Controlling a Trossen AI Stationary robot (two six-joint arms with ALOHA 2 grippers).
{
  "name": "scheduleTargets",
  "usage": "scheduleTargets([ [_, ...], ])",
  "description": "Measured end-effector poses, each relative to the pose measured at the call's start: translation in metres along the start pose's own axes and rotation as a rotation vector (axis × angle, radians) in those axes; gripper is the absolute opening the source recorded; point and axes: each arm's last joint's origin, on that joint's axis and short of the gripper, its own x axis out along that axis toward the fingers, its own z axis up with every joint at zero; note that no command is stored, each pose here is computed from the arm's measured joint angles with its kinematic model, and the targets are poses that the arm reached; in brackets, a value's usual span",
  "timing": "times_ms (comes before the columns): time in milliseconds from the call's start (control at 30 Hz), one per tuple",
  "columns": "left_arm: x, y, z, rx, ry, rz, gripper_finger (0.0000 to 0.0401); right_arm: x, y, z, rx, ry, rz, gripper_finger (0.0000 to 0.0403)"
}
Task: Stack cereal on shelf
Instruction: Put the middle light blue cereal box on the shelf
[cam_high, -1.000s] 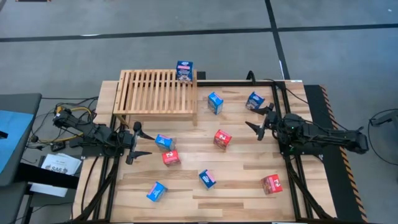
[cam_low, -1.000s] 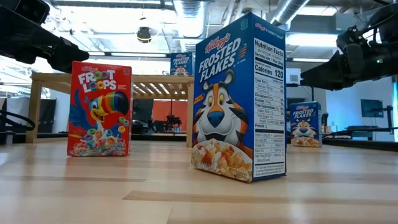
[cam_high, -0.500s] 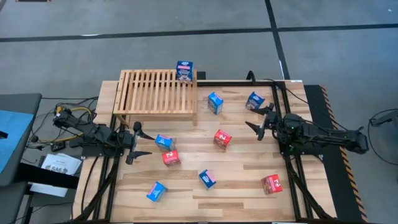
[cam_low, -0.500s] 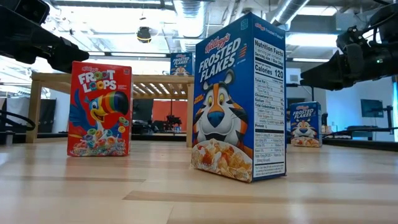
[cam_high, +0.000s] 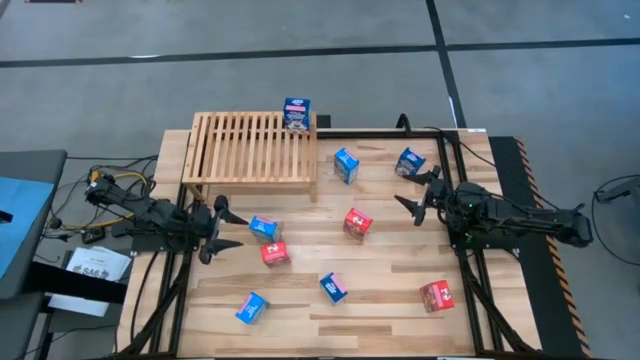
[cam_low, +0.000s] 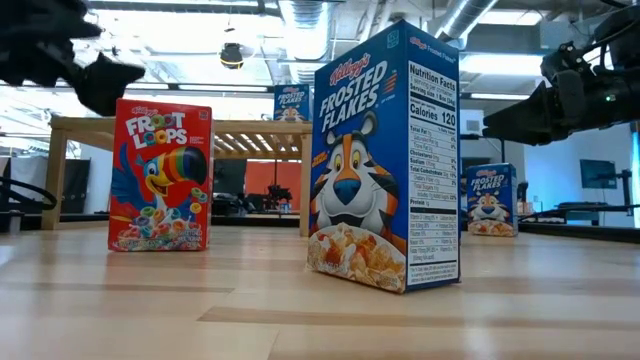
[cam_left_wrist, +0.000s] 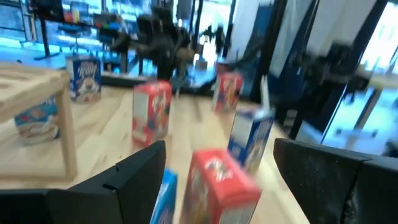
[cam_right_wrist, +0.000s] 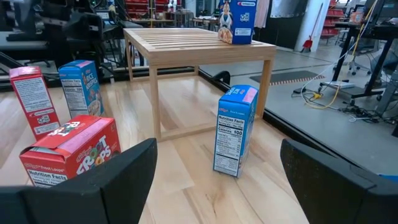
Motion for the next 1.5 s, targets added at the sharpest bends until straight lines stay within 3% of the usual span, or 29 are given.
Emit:
scheduleTargets([
  [367, -0.001, -0.001, 0.011, -0.118, -0.108, -0.009, 0.0289, 0.000, 0.000, 0.000, 0.000, 0.000, 0.000, 0.0364],
  [600, -0.002, 0.005, 0.017, -0.200, -0.202, 0.219, 0.0289, 0.000, 0.000, 0.000, 0.000, 0.000, 0.000, 0.0364],
  [733, -0.003, 0.005, 0.021, -0.199, -0.231, 0.228, 0.0289, 0.000, 0.000, 0.000, 0.000, 0.000, 0.000, 0.0364],
  [900, -0.003, 0.002, 0.045, -0.137, -0.241, 0.238, 0.0289, 0.000, 0.000, 0.000, 0.000, 0.000, 0.000, 0.0364],
  [1133, 0.013, -0.008, 0.073, 0.029, -0.060, 0.284, 0.0289, 0.000, 0.000, 0.000, 0.000, 0.000, 0.000, 0.0364],
  [1333, 0.031, -0.017, 0.085, 0.131, 0.203, 0.326, 0.0289, 0.000, 0.000, 0.000, 0.000, 0.000, 0.000, 0.0364],
  [1500, 0.044, -0.022, 0.091, 0.236, 0.334, 0.345, 0.0289, 0.000, 0.000, 0.000, 0.000, 0.001, 0.000, 0.0364],
])
